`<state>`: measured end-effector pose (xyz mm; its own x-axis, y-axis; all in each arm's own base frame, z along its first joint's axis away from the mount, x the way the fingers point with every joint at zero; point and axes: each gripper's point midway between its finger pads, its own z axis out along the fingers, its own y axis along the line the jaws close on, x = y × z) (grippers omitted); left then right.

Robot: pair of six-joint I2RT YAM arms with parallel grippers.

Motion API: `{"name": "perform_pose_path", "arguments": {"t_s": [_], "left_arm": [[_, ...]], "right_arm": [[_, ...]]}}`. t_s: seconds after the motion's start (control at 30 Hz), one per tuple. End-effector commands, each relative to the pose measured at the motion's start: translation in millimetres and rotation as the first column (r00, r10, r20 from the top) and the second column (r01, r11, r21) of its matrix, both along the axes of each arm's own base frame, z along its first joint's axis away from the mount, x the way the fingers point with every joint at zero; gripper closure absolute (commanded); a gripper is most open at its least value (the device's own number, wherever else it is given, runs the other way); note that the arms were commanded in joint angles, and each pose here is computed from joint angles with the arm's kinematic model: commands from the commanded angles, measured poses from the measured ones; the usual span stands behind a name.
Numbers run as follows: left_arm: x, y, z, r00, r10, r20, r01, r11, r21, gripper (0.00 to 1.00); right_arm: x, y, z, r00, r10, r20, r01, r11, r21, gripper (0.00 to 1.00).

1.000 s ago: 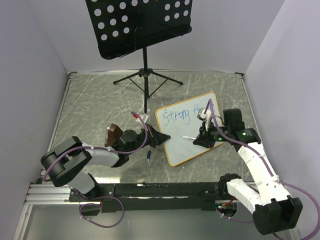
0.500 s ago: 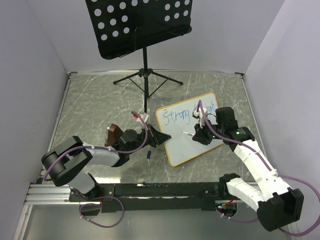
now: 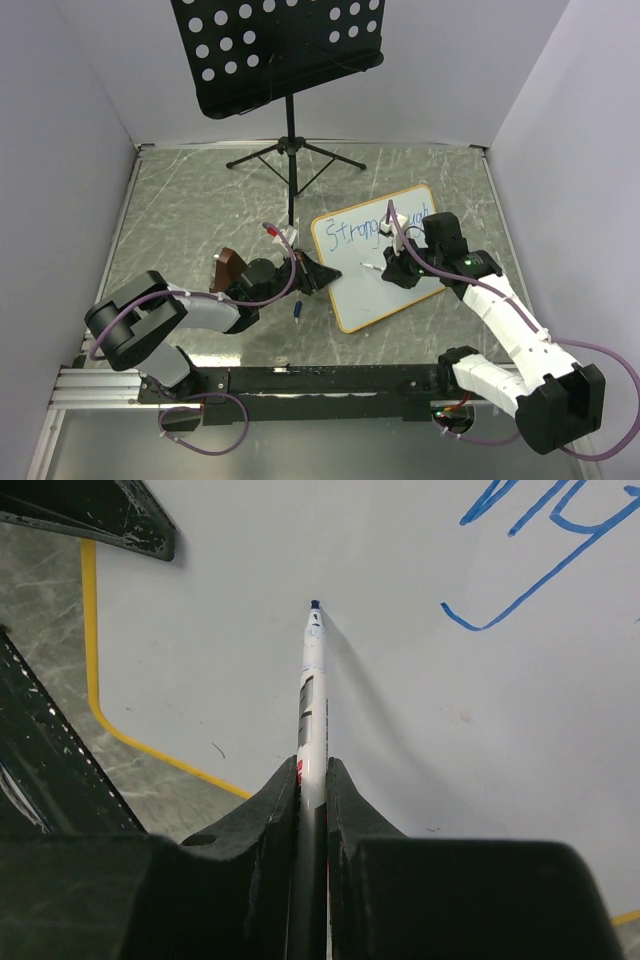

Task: Write a sentence on the whiteboard

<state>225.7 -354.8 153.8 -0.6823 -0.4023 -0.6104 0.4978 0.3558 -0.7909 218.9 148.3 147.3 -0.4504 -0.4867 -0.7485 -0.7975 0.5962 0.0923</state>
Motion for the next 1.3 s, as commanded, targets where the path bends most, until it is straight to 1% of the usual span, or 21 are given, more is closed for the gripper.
{"name": "perform_pose_path", "arguments": {"t_s": [0.0,0.2,0.33,0.57,0.7,0.97,1.27], "left_arm": [[0,-11,43,0.993,-0.034,0.114,0.046,0.993,-0.104,0.99],[0,-11,43,0.993,-0.033,0.115,0.045,0.994,-0.104,0.99],[1,-11,43,0.993,-0.031,0.113,0.043,0.994,-0.104,0.99],[0,-10,42,0.993,-0.025,0.112,0.037,0.993,-0.108,0.99],[1,-8,43,0.994,-0.019,0.112,0.031,0.994,-0.109,0.99],[0,-6,42,0.993,-0.016,0.114,0.028,0.993,-0.112,0.99],[-1,-8,42,0.993,-0.025,0.114,0.038,0.993,-0.113,0.99]], "right_arm": [[5,5,3,1.000,0.005,0.010,-0.005,1.000,0.010,1.00],[-4,11,4,0.998,0.056,-0.001,-0.056,0.998,0.030,1.00],[-11,11,2,0.995,0.095,-0.005,-0.095,0.995,0.022,1.00],[-16,4,-7,0.995,0.094,-0.037,-0.095,0.995,-0.025,1.00],[-14,-3,-10,0.998,0.058,-0.035,-0.060,0.996,-0.058,1.00],[-23,-11,-18,0.996,0.067,-0.066,-0.073,0.993,-0.093,1.00],[-36,1,-18,0.981,0.166,-0.102,-0.173,0.982,-0.070,1.00]]}}
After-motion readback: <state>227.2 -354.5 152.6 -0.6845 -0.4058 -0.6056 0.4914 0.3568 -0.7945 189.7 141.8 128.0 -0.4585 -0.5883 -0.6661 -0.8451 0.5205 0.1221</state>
